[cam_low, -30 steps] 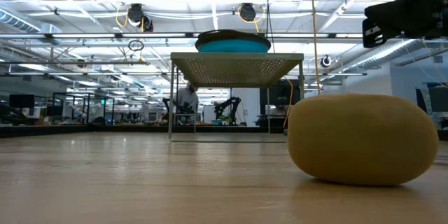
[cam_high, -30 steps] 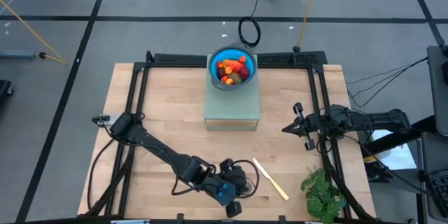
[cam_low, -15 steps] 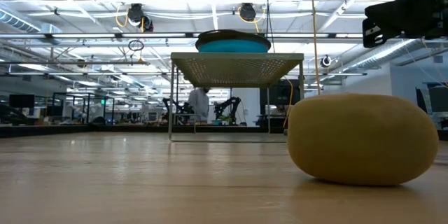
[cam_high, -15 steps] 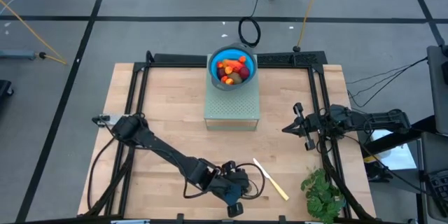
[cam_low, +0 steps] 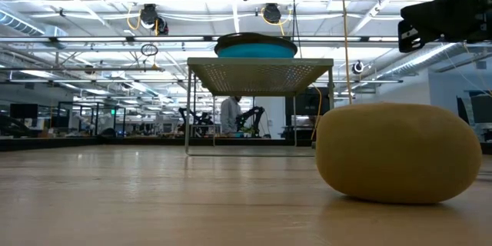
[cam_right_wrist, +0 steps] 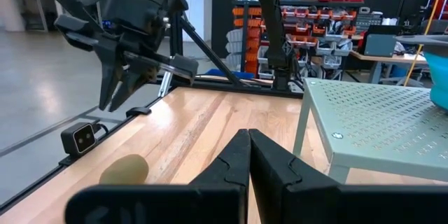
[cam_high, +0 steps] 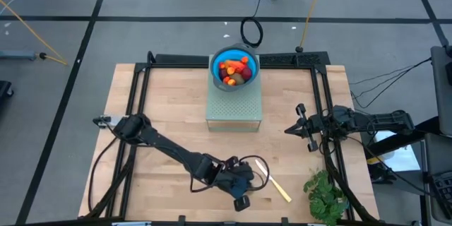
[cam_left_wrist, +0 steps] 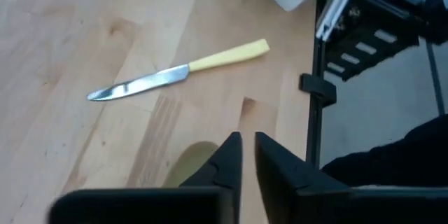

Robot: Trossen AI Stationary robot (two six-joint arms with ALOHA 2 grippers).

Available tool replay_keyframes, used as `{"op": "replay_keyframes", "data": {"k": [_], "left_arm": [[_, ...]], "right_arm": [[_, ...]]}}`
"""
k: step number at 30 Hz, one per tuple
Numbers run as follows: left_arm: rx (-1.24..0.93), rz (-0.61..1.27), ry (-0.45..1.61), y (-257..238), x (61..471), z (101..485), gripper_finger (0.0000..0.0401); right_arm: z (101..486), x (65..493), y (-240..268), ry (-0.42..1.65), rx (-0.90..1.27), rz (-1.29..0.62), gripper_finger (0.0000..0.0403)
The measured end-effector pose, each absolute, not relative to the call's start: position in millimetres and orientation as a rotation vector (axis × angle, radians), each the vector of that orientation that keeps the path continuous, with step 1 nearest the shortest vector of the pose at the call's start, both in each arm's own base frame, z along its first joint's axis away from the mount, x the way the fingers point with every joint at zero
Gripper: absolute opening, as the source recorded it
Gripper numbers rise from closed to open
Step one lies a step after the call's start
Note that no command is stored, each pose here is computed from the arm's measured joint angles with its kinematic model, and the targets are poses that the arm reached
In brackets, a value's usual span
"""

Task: Pick & Place Fruit
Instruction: Put the kiwi into the blue strainer bowl on the shelf

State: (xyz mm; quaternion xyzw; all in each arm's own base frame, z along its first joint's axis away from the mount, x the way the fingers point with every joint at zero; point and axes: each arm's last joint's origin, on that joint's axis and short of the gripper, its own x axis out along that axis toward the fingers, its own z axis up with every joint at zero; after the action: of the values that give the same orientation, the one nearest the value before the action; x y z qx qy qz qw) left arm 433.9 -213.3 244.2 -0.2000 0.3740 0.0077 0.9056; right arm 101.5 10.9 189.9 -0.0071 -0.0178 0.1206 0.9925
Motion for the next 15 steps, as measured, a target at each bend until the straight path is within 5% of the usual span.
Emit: {"op": "replay_keyframes", "data": {"k": [15], "left_arm": [[-0.464, 0.052, 0.774, -208.2, 435.8, 243.9, 0.0263]], "right_arm": [[189.9, 101.5, 10.9, -0.036, -0.016, 0.242, 0.0]]}}
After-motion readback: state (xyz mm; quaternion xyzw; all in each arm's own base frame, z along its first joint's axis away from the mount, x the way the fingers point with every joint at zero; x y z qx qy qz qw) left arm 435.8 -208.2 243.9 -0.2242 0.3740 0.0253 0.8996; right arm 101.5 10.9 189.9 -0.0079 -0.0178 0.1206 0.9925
